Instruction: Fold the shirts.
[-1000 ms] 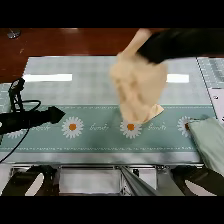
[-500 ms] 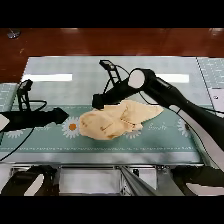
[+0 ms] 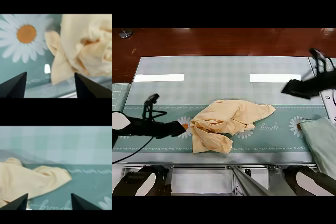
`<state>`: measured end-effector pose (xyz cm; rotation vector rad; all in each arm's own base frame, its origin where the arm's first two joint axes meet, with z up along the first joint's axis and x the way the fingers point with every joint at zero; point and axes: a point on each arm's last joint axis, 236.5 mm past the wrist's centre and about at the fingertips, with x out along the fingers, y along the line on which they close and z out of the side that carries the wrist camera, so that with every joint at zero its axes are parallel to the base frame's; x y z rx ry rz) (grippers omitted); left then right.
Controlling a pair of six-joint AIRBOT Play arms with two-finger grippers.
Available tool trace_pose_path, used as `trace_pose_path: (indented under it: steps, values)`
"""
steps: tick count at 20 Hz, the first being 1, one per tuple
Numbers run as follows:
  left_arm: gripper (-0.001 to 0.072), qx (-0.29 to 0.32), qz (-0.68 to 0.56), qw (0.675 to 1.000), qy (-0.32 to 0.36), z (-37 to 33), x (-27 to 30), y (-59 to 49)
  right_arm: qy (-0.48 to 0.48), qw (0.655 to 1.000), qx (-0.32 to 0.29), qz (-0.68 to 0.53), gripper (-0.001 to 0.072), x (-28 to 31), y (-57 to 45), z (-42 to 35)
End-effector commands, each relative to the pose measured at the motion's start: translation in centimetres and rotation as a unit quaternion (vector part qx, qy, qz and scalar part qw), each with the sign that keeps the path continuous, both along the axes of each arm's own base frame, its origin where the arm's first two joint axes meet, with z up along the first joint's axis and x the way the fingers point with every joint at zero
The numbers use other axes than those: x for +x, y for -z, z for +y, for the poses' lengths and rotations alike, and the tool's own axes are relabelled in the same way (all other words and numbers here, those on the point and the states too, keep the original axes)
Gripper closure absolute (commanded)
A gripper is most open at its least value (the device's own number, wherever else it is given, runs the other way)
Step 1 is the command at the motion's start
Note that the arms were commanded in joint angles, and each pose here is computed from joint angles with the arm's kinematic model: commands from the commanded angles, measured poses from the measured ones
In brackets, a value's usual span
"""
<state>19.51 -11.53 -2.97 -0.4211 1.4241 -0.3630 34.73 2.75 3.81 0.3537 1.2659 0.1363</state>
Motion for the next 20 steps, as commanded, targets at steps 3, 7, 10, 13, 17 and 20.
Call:
trace_pose_path:
  steps: [3, 7, 10, 13, 17, 20]
  values:
    - [0.0006, -0.055, 0.068, 0.996, 0.012, -2.4, -2.9, 3.6, 0.070, 0.993, 0.076, 0.057, 0.0094, -7.9, 8.0, -0.8]
    - [0.0007, -0.047, 0.056, 0.997, 0.018, -4.6, -1.5, 6.0, 0.056, 0.993, 0.092, 0.051, 0.0094, -8.0, 9.4, 1.7]
    - [0.0007, -0.028, 0.071, 0.996, 0.039, -5.8, -2.1, 8.3, 0.045, 0.993, 0.100, 0.041, 0.0094, -7.5, 9.1, 3.3]
    - [0.0060, -0.033, 0.075, 0.996, 0.030, -6.7, -1.8, 9.1, 0.030, 0.994, 0.098, 0.038, 0.0094, -7.4, 9.0, 4.5]
    - [0.0685, -0.035, 0.038, 0.997, 0.060, -7.1, -0.5, 8.4, 0.036, 0.992, 0.104, 0.057, 0.0093, -7.1, 10.4, 5.8]
    - [0.0685, -0.041, 0.018, 0.997, 0.062, -7.6, 1.1, 7.1, 0.038, 0.989, 0.124, 0.071, 0.0094, -6.3, 11.9, 7.9]
